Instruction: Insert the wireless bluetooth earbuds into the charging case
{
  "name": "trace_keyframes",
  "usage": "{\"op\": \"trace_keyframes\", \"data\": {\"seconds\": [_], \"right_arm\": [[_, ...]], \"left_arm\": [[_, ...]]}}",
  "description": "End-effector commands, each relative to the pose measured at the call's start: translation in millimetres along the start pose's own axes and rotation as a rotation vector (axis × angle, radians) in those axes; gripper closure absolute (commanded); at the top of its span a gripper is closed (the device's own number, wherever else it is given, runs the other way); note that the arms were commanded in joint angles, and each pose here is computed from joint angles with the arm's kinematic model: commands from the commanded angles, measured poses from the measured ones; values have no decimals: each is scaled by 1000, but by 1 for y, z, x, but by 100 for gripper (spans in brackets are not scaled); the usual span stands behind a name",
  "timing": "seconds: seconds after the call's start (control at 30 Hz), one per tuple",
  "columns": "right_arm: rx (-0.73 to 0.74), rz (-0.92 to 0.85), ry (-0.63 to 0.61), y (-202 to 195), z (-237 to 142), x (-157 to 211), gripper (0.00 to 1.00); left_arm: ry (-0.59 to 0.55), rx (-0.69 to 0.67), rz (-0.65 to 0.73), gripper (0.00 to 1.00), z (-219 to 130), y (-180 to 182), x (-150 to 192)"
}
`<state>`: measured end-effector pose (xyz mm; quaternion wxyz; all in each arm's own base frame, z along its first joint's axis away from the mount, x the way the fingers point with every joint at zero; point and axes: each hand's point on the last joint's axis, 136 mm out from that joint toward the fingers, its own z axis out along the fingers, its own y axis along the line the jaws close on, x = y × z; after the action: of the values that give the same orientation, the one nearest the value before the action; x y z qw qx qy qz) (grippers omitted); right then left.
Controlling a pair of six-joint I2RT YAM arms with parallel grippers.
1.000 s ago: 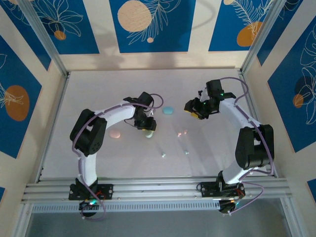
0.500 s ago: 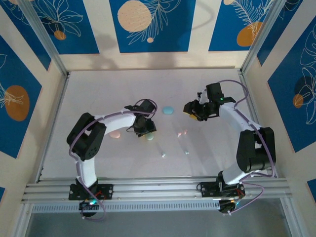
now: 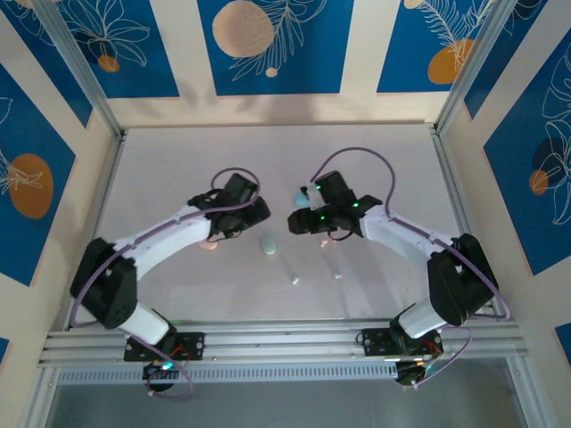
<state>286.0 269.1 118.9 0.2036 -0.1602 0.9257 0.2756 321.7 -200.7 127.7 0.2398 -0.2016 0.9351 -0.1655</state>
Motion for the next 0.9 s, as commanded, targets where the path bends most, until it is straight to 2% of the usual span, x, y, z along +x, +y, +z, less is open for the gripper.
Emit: {"op": "trace_keyframes", "data": {"seconds": [0.0,0.1,0.27,0.47,0.6,0.87], "right_arm": [[6,-62,41,16,29,16,41],[61,-127,124,31,53,35,40],[207,-208,206,31,79,48,38],[222,-233,205,33,85,46,36],[290,-231,238,24,89,45,36],[310,-259,251,22,103,42,37]], "left_arm": [[-97,-44,-4,15,-13,47,-34],[-193,-3,26,14,-34,61,-57],[-328,37,50,12,-63,74,-86],[-342,39,67,11,-71,81,-90],[-336,50,60,11,-69,82,-88],[-336,57,64,11,-70,83,-88]]}}
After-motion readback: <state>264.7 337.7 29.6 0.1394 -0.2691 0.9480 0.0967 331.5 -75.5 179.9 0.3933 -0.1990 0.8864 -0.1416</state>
